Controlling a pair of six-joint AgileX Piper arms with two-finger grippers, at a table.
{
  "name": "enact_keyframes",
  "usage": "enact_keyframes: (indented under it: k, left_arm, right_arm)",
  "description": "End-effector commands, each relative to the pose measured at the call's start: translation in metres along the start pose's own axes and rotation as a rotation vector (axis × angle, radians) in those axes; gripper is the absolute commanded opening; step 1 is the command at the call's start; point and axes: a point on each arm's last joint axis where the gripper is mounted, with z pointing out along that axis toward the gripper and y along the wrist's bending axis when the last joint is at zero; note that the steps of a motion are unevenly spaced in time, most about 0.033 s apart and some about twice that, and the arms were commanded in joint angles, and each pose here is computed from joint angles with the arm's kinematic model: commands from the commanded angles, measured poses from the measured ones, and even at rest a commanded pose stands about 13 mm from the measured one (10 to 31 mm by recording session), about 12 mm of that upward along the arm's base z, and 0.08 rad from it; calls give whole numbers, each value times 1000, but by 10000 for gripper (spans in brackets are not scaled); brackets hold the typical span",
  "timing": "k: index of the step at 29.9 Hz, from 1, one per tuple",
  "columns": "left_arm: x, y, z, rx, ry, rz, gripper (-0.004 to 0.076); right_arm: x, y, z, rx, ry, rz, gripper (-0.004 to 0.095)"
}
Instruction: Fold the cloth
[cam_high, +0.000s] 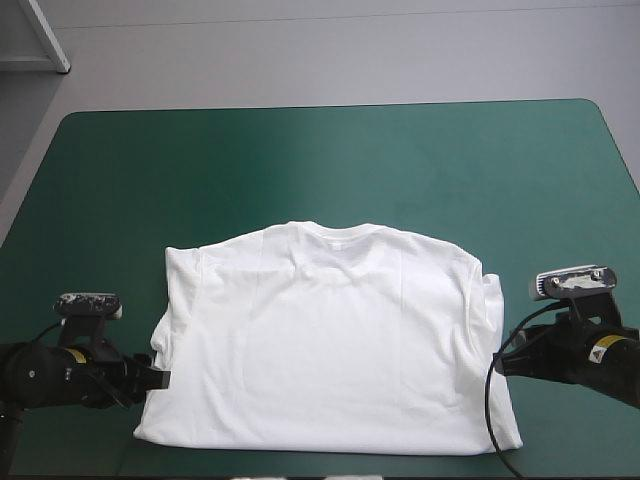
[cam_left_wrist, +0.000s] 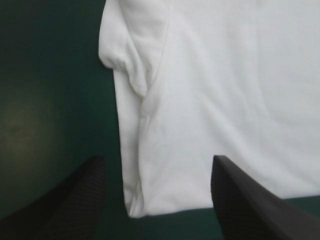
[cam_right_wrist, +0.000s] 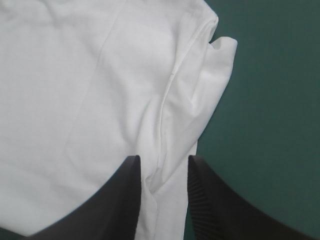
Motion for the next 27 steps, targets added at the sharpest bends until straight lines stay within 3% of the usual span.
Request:
enact_keyframes:
  k: [1,7,18,27]
  left_arm:
    - [9,-1,7,18,47,-39,445]
    - [26,-1,21,31,127,-54,380]
    - [42,3,42,4,237,-37,378]
    - [31,6,63,8,397,-44,378]
  right_arm:
    - [-5,0,-6,4,-44,15,318]
    - [7,-2,9,5,17,36,317]
    - [25,-7,33,14,74,51,315]
    - [25,-7,33,17,72,49,314]
